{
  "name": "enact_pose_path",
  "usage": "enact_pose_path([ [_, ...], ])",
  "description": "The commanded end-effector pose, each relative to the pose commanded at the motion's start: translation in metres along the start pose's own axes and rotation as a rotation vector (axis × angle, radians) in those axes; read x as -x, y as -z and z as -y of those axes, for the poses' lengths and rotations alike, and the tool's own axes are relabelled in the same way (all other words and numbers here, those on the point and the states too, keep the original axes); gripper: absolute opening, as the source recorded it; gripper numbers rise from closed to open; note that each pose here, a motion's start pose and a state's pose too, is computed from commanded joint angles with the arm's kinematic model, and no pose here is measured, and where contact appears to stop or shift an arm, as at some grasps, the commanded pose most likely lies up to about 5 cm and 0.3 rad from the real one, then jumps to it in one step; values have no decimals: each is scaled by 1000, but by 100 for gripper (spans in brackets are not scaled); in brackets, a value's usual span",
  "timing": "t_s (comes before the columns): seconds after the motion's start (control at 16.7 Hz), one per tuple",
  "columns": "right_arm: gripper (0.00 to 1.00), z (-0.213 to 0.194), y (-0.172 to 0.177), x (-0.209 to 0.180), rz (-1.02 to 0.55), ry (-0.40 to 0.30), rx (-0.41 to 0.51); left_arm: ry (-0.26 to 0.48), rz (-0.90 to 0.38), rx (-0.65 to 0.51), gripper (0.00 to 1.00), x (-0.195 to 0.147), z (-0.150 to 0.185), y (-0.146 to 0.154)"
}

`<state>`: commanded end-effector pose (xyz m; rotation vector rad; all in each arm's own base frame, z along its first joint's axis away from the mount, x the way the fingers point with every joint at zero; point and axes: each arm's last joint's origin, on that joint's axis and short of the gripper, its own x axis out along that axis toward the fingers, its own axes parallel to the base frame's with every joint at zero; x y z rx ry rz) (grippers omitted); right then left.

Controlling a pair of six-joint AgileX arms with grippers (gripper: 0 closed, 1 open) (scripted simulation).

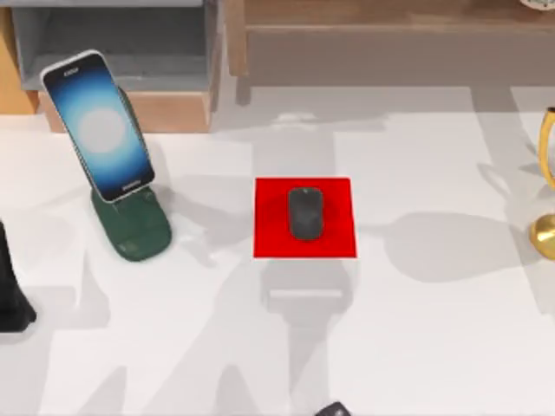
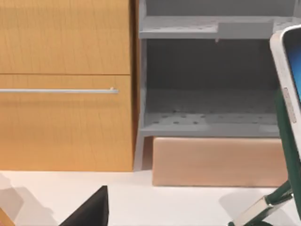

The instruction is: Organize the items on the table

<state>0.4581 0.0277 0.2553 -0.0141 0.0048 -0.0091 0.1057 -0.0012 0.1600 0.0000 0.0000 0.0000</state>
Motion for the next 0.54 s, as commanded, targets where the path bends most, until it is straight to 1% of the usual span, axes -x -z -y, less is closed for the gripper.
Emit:
enact_pose_path([
  [0.18,98,0,0,0,0,0,0,0,0,0,100,0,0,0],
  [0.24,100,0,0,0,0,0,0,0,0,0,100,0,0,0],
  [0.54,100,0,0,0,0,0,0,0,0,0,100,0,0,0],
])
